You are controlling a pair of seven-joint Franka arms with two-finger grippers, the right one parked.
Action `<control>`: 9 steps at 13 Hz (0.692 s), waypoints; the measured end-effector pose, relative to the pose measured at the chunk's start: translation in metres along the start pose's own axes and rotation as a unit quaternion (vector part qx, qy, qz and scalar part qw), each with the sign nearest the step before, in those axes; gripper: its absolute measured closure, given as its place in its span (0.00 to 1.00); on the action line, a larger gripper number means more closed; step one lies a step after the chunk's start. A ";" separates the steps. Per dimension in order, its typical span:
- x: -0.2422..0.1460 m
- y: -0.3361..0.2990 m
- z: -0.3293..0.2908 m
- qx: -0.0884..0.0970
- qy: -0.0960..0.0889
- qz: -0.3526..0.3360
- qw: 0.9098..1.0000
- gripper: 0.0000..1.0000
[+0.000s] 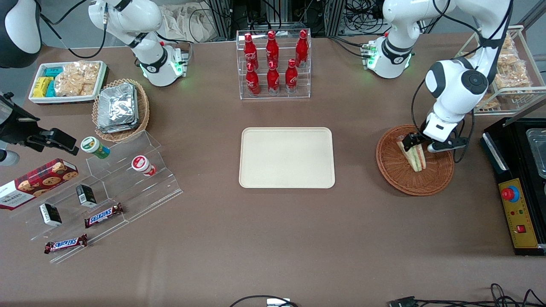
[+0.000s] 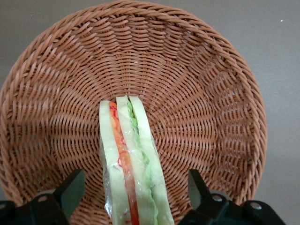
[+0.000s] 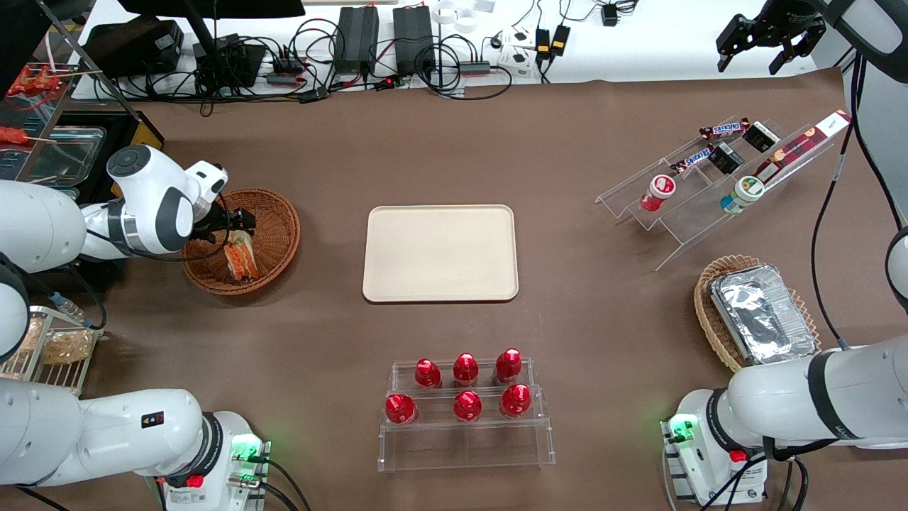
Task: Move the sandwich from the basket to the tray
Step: 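Lower the open left gripper over the wrapped sandwich in the basket, then close the left gripper on the sandwich and lift it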
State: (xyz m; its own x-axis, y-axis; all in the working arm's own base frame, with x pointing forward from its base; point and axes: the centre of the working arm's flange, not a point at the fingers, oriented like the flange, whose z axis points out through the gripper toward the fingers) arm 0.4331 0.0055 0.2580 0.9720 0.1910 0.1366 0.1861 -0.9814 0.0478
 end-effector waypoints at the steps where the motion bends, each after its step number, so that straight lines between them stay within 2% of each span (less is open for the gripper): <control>1: -0.002 -0.001 0.005 -0.001 0.008 0.004 1.000 0.03; 3: -0.004 -0.002 0.015 -0.003 0.017 0.020 1.000 0.06; 4: -0.004 -0.002 0.017 -0.003 0.017 0.024 1.000 0.14; 6: -0.004 -0.002 0.018 -0.003 0.018 0.025 1.000 0.40; 9: -0.003 -0.002 0.017 -0.003 0.019 0.024 1.000 0.68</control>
State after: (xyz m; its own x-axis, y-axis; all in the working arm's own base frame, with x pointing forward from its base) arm 0.4316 0.0069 0.2411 0.9737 0.1436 0.1770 0.1375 -0.9894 0.0467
